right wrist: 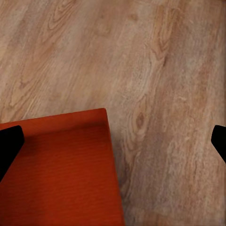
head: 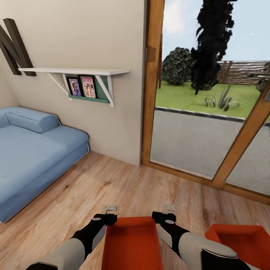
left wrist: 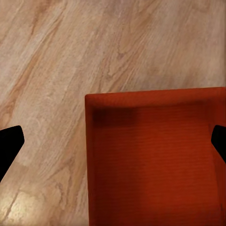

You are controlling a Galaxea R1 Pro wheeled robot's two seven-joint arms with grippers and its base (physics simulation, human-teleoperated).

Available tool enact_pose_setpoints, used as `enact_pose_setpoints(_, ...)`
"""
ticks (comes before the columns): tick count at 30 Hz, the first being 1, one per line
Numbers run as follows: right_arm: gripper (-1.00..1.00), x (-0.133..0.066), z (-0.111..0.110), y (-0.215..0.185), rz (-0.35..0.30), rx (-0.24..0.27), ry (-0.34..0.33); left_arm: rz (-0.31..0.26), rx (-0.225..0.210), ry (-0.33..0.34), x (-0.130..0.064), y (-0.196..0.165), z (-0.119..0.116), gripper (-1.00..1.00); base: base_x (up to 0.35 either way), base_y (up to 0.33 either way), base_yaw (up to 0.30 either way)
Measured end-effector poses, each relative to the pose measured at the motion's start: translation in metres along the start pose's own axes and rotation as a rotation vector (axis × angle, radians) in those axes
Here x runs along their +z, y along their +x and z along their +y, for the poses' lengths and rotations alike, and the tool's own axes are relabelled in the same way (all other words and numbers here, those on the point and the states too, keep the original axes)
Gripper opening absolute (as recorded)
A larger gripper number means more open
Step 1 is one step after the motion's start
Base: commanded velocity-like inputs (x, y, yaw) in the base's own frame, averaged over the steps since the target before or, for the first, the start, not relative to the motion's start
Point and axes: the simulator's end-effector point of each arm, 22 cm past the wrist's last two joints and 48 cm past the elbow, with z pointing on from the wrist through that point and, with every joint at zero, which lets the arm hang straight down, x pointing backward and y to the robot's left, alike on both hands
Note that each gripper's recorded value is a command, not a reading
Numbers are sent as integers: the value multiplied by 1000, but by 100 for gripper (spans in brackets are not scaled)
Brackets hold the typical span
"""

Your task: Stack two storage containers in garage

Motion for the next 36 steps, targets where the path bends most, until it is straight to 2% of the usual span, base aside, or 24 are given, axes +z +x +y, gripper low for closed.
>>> enact_pose_setpoints(7, 100, 0, 0, 1, 1, 0, 0, 1, 0, 0, 0, 1, 0, 100, 0, 0, 20)
enact_pose_setpoints(25, 100, 6, -1, 14, 27, -1, 3, 26, 1, 1, 7, 14, 0, 100, 0, 0, 118)
enact_pose_setpoints(32, 100, 8, -3, 22, 48, 45, 12, 35, 1, 1, 10, 18, 0, 100, 0, 0, 93)
enact_pose_setpoints(36, 100, 9, -3, 23, 51, 54, 13, 37, 1, 1, 10, 19, 0, 100, 0, 0, 12)
